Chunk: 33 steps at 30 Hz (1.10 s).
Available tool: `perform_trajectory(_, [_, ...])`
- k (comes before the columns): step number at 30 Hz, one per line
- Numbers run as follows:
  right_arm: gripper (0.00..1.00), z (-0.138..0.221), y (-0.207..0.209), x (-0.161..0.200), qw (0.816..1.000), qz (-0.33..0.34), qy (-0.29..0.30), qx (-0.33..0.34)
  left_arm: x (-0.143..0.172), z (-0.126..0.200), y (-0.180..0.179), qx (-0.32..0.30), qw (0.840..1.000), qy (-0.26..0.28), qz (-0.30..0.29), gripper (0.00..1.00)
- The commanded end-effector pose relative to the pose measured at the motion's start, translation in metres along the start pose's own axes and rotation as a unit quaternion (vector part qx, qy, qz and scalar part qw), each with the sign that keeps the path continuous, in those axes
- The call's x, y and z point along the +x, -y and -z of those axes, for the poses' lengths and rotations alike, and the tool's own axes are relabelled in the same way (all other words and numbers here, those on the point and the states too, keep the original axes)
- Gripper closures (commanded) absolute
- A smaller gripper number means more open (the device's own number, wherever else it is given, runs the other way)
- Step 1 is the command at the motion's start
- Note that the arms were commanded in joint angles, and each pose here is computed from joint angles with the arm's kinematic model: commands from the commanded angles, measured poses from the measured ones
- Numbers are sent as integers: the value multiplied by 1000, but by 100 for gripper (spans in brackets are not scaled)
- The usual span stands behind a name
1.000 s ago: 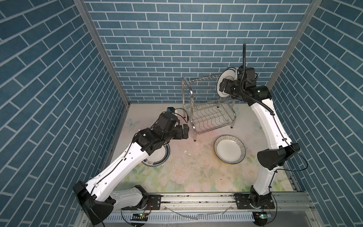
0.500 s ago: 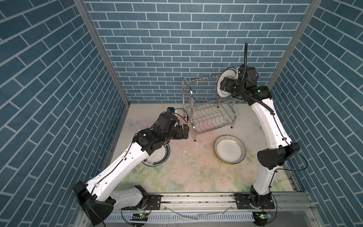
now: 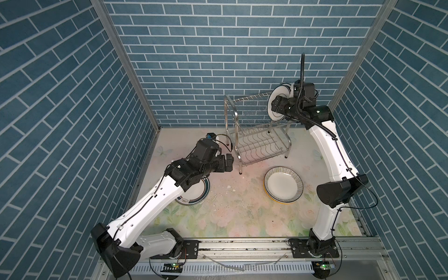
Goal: Unload the plates from the dish rack
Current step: Pick up the plate from the dish rack.
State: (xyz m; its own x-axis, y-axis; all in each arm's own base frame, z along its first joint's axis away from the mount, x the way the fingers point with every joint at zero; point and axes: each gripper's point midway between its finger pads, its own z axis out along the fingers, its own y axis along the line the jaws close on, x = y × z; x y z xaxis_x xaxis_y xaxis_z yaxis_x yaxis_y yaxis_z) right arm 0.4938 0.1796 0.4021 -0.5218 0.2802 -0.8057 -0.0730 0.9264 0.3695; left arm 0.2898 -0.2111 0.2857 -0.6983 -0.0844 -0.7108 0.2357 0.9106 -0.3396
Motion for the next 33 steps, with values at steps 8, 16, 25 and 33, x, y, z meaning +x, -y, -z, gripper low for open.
perform_trajectory(8, [37, -15, 0, -3, 1000, 4, 12, -2, 0, -1, -3, 2, 1000, 2, 5, 1])
perform_trajectory(16, [54, -26, 4, 1, 1000, 20, 11, 6, 4, -7, -3, 4, 1000, -4, 13, 1])
perform_trajectory(25, [67, -38, 5, 7, 999, 39, 5, 6, 5, -10, -3, 6, 1000, -8, 16, 1])
perform_trajectory(33, [72, -43, 10, 13, 999, 46, 1, 14, 7, -12, -4, 6, 1000, -11, 18, 1])
